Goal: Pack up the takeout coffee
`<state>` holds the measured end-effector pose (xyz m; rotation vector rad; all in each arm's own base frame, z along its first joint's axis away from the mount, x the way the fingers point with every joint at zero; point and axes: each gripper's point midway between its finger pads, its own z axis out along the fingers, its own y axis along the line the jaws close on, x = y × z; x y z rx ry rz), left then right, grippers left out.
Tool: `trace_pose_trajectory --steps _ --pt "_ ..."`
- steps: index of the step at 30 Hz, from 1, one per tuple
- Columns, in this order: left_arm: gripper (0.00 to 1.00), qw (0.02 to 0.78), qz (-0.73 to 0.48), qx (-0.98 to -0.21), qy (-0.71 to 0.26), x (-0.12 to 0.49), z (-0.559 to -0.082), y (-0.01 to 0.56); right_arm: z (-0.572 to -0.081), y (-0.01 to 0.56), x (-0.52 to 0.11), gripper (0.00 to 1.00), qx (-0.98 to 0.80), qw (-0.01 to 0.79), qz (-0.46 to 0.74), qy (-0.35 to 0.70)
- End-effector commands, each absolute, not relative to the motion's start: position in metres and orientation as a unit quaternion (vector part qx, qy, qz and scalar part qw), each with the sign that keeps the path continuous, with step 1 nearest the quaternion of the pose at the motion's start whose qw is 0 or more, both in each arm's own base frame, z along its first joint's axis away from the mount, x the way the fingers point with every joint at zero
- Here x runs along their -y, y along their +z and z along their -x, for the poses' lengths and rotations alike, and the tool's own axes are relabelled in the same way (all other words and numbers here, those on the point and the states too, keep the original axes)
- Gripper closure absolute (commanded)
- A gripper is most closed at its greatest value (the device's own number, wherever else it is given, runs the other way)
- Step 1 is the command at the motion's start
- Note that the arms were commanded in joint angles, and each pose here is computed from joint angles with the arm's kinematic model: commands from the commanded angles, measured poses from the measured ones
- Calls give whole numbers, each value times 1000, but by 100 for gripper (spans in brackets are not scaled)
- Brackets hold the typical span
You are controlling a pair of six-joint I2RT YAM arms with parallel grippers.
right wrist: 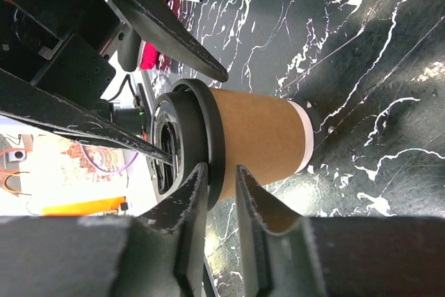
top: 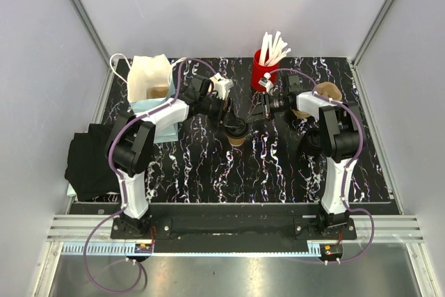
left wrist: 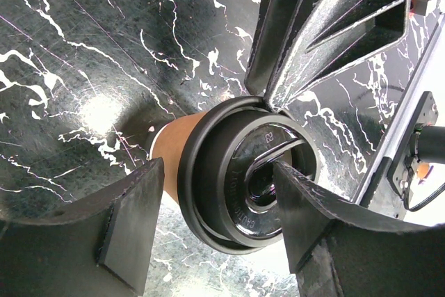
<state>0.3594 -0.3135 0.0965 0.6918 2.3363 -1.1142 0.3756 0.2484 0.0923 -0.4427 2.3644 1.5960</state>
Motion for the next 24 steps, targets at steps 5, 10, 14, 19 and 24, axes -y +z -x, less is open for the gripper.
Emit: trace_pose_trajectory --steps 5,10,14,19,24 --pt "35 195 -263 -888 -323 291 -349 47 -377 50 -245 78 -871 131 146 450" --pt "36 191 -269 -889 -317 288 -347 43 -369 17 -231 78 -907 118 157 373" --pt "36 192 -274 -889 -312 286 -345 40 -355 2 -233 76 -915 104 175 348" --pt "36 195 -277 -889 -307 283 -345 41 -348 -4 -241 75 -926 91 189 313" --pt "36 202 -282 -889 -300 280 -345 44 -337 -13 -241 73 -928 66 203 307"
